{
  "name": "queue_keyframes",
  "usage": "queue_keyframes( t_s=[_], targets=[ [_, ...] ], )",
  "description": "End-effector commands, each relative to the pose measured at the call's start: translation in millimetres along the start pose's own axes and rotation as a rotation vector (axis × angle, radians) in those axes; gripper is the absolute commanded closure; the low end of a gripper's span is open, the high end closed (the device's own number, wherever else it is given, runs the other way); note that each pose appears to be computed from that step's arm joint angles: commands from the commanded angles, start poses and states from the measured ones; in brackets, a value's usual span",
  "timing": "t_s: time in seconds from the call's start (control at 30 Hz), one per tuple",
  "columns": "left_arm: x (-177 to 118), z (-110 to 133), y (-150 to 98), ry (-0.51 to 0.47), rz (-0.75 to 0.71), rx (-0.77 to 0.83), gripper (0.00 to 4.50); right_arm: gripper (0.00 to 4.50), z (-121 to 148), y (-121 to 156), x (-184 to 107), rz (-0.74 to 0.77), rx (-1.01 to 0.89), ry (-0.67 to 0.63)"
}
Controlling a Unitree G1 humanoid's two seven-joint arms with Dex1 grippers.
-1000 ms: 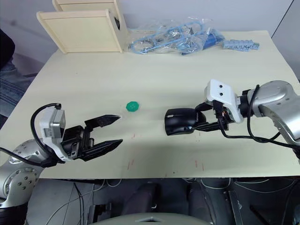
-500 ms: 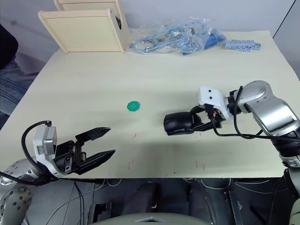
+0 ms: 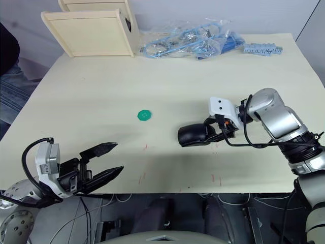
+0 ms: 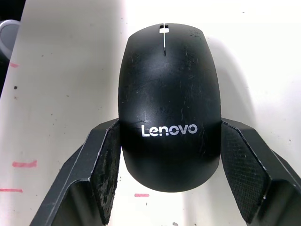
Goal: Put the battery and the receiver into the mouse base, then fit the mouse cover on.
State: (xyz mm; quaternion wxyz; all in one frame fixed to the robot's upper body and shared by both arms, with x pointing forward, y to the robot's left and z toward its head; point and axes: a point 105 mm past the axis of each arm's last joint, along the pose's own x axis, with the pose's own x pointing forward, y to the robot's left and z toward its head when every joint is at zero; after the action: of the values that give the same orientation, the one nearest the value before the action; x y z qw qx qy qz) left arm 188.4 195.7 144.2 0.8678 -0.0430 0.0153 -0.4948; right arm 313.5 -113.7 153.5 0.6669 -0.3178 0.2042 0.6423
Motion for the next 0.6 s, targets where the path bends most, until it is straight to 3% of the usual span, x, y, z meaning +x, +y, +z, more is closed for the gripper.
queue_keyframes(
  t_s=[0.03, 0.6],
  targets=[
    [-1, 7, -2, -0.008, 0.003, 0.051, 0.0, 1.43, 4, -4, -6, -0.022, -0.033, -0.003],
    [-2, 5, -1, 0.001, 0.007, 0.05, 0.0, 1.43, -11, -7, 0, -0.012, -0.006, 0.027]
  ],
)
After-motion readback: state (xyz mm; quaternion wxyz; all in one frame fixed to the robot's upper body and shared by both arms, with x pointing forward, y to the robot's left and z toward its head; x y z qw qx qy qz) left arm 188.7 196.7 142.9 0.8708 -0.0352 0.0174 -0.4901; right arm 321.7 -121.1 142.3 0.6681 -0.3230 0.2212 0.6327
